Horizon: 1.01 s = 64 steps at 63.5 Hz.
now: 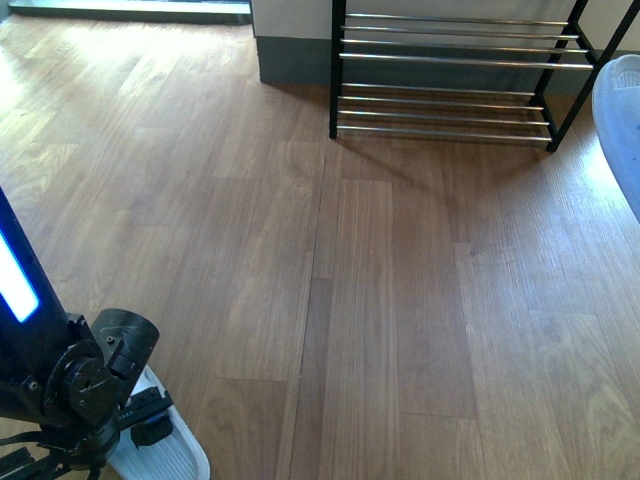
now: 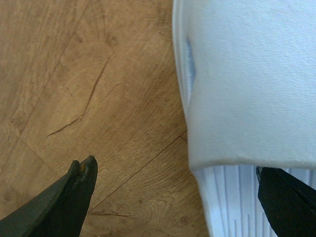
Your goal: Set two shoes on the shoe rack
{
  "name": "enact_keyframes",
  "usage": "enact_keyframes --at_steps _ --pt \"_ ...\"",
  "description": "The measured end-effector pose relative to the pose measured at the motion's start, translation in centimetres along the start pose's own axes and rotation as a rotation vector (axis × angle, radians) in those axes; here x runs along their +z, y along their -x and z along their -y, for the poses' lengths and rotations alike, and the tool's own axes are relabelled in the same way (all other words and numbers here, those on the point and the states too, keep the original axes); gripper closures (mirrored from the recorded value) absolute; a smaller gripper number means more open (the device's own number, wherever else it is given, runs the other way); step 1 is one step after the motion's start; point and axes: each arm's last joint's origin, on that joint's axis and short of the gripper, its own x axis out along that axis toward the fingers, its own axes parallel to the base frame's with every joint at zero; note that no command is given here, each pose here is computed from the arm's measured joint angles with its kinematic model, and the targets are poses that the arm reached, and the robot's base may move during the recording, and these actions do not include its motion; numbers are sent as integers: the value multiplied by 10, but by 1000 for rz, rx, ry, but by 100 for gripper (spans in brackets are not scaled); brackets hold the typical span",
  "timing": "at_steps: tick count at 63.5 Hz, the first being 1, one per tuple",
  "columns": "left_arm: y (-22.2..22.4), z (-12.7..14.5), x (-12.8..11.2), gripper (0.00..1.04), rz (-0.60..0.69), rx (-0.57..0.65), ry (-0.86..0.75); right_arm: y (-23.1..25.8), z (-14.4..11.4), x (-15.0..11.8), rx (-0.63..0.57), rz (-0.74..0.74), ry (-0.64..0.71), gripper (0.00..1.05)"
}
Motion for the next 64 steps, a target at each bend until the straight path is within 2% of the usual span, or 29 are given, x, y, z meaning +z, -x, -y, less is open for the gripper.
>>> enact_keyframes --at_steps 16,27,31,57,64 --pt "-11 10 7 10 -2 2 -5 0 0 0 0 0 0 103" --pt "-13 13 9 34 1 -2 -8 0 0 0 0 0 0 103" --pt "-13 13 10 48 3 -1 -7 0 0 0 0 0 0 103" --pt "-11 4 9 103 8 1 14 0 0 0 0 0 0 103" --pt "-1 3 13 103 30 -21 23 0 0 0 0 0 0 103"
